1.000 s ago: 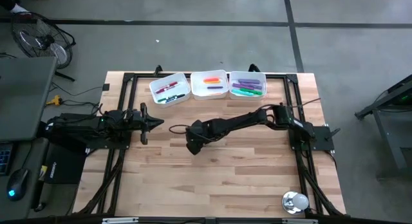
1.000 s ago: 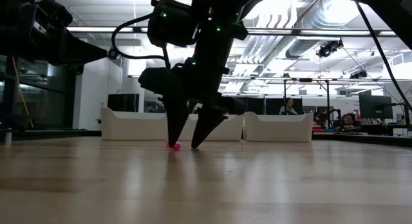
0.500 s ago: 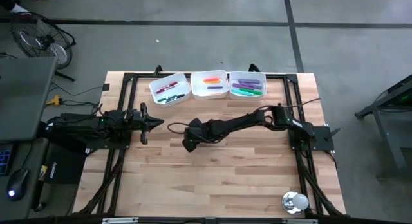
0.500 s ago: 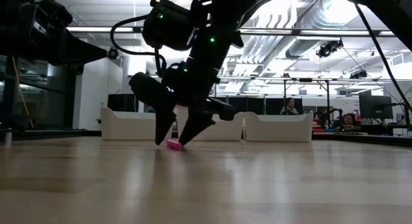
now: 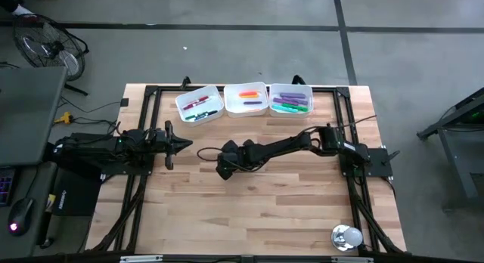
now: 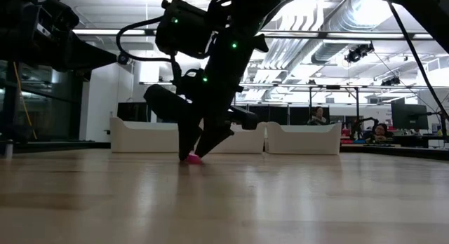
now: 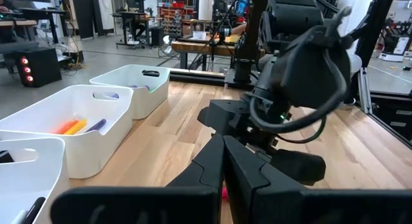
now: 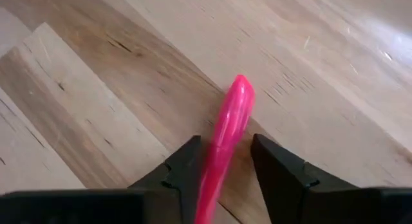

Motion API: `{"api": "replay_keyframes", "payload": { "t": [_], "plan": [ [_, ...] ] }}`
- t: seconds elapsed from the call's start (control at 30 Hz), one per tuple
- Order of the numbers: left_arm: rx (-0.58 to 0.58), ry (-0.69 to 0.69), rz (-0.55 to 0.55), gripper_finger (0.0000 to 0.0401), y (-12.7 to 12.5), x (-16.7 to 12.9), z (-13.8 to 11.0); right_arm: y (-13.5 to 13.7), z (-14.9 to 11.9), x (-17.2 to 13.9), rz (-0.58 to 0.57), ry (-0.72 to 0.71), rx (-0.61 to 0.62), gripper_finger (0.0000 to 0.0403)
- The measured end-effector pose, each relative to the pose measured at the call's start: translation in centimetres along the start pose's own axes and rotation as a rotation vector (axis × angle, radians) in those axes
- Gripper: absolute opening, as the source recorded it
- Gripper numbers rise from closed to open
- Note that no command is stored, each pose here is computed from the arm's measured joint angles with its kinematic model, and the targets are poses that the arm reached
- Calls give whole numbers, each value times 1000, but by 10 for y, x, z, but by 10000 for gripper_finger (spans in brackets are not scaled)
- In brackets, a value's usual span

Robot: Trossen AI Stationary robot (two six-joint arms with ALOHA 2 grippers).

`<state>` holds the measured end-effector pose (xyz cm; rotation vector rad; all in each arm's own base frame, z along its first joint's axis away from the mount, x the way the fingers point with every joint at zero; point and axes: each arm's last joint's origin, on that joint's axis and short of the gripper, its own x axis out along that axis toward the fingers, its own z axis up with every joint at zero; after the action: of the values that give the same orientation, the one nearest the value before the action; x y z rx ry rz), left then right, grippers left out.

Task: Pick & Place Markers
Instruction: Put the pink pen into the middle white bin

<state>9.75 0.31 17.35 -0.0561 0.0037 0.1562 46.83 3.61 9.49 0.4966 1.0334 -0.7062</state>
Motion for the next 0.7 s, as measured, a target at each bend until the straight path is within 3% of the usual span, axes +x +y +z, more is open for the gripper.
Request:
{"api": "replay_keyframes", "payload": {
  "t": [0.23, 0.57, 0.7],
  "plan": [
    [0, 0, 0, 7, 0, 0, 0, 1, -3, -1, 13, 25, -56, 81],
    [0, 0, 0, 7, 0, 0, 0, 6, -13, -6, 52, 89, -365, 52],
    [0, 0, 0, 7, 0, 0, 0, 7, -14, -7, 103, 138, -427, 41]
  ]
}}
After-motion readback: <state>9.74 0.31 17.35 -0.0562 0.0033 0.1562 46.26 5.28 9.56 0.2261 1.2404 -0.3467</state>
